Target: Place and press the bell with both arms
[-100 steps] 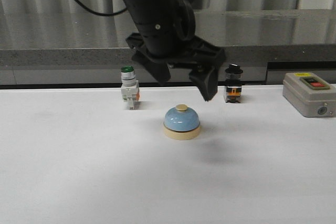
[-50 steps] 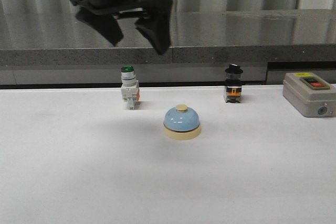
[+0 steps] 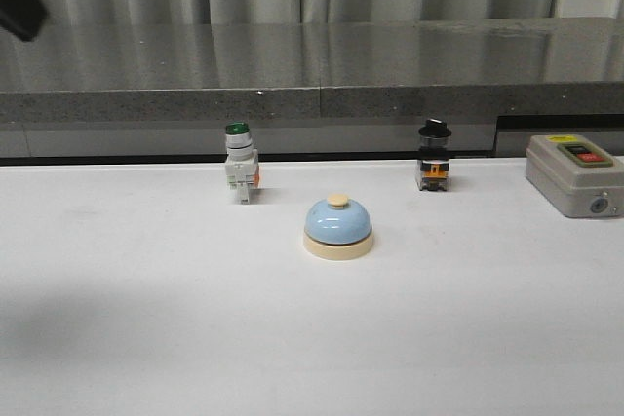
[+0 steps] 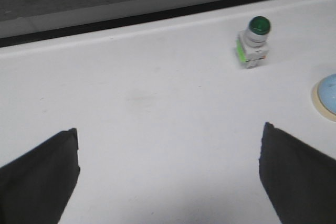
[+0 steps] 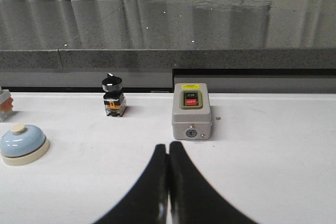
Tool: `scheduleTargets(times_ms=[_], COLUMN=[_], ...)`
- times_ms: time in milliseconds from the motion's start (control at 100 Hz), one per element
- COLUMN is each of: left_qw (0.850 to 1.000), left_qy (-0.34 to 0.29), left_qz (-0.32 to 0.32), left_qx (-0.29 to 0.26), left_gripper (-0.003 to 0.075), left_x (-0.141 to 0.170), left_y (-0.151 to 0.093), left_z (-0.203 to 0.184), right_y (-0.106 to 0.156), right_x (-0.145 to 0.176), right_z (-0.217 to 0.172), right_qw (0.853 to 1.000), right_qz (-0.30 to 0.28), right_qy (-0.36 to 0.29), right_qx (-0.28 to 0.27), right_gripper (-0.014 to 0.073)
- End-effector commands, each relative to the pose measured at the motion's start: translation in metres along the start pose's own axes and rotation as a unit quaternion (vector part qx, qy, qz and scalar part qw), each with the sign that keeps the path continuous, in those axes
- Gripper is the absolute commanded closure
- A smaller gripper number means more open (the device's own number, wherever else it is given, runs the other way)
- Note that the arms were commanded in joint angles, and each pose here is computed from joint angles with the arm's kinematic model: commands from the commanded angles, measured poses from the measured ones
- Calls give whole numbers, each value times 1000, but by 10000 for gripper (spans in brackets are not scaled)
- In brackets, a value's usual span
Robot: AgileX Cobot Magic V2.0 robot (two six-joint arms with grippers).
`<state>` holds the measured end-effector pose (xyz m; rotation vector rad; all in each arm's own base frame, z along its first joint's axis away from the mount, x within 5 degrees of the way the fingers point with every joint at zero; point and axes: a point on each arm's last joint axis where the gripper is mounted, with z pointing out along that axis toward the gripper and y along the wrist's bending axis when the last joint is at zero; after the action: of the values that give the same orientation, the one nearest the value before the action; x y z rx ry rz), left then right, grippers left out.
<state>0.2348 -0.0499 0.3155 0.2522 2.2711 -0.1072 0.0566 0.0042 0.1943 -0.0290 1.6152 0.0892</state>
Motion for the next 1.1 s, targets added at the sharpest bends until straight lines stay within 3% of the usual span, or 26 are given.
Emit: scheduleTargets(times_ms=[0,260,360,480,790,1090], left_qw=[997,985,979,972,969,969], left_qy=[-74,-162,-193,-226,-241,-241], left_qz=[-26,-44,-42,-40,-39,-39], left_qx=[-21,-40,-41,-42,-42,-42], left_gripper=[57,64,116,246,736,739], left_x=[2,39,49,55,57,57], left_y=[12,14,12,10,9,9], left_z=[-30,-90,-107,-124,-131,-131], right_y=[0,0,0,0,0,0], right_x=[-13,-13,-13,-13,-13,-13], right_z=[-2,-2,-2,-2,-2,-2], right_qw=[998,998,998,998,998,998], right_qz=[-5,-5,-5,-5,-5,-5], right_qy=[-57,-57,-57,-57,-57,-57], right_qx=[0,0,0,0,0,0], right_gripper=[655,655,655,655,655,655])
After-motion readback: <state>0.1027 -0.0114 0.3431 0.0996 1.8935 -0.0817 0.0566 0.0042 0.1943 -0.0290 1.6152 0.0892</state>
